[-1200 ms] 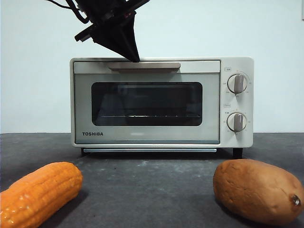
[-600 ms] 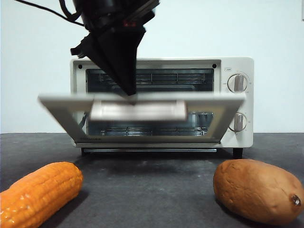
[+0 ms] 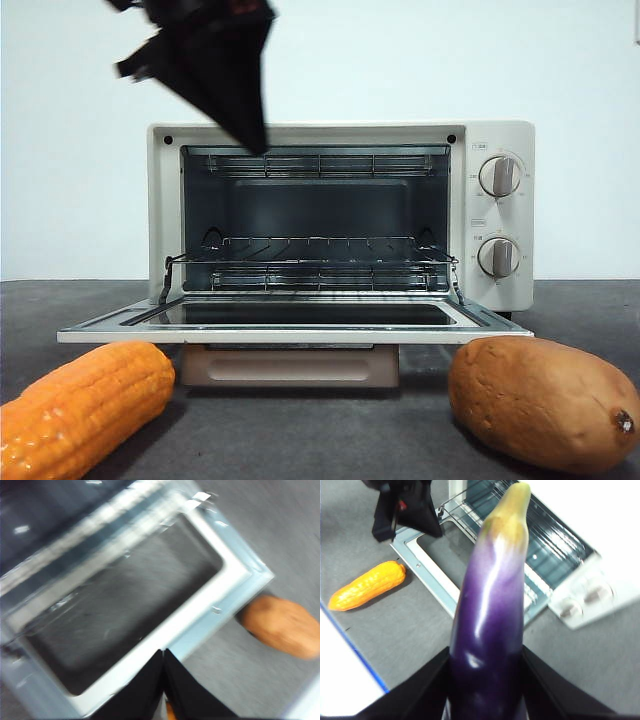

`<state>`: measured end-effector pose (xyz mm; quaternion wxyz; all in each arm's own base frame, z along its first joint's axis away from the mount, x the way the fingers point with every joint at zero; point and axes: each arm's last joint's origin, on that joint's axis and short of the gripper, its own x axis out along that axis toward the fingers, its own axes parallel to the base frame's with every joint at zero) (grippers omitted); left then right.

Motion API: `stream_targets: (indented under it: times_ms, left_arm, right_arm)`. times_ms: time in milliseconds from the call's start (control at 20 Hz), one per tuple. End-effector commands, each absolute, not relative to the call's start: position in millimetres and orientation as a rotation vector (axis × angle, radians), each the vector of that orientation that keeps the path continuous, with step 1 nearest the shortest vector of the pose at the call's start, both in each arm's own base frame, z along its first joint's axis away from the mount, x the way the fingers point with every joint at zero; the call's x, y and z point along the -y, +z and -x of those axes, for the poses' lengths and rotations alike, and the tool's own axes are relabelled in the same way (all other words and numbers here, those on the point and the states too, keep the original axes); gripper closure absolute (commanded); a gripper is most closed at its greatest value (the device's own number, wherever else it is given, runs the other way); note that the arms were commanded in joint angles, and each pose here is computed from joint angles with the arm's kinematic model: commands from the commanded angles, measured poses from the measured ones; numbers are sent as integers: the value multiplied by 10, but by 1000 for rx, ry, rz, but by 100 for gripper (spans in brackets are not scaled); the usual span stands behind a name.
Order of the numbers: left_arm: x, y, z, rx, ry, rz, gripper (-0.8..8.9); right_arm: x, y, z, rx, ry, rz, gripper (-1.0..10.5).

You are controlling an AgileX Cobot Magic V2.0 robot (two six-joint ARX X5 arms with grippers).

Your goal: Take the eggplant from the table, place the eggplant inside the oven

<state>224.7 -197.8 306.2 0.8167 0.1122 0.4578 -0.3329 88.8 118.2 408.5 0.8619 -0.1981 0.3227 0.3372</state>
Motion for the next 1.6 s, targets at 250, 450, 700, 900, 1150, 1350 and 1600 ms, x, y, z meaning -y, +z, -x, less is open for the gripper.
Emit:
stream_targets:
  times_ms: [250,450,700,900,1150,1350,1600]
  left_arm:
    - [1252,2798,-2129,-868,-529,-16,808]
    - [785,2580,-2017,-870,-502,130,808]
    - [357,2292,-2020,-896,-452,327,808]
    - [288,2262,-2022,-888,-477,371,808]
    - [290,2264,-2022,-887,-485,374,808]
    - [290,2266,-2025,-882,-487,370,808]
    - [291,2274,-2034,-869,-489,367,808]
  right_arm:
    - [-1814,3894,-1296,-626,779,593,799]
    - [-2308,3532,-1632,-644,807,726,799]
    - [-2800,2927,-2097,-622,618,970,799]
    - [-3028,2615,-2423,-513,476,1094,799]
    - [-3082,2374,-2705,-478,415,1146,798]
    - [-3069,2246,-2821,-500,377,1122,798]
    - [-3085,2134,-2844,-529,376,1118,716]
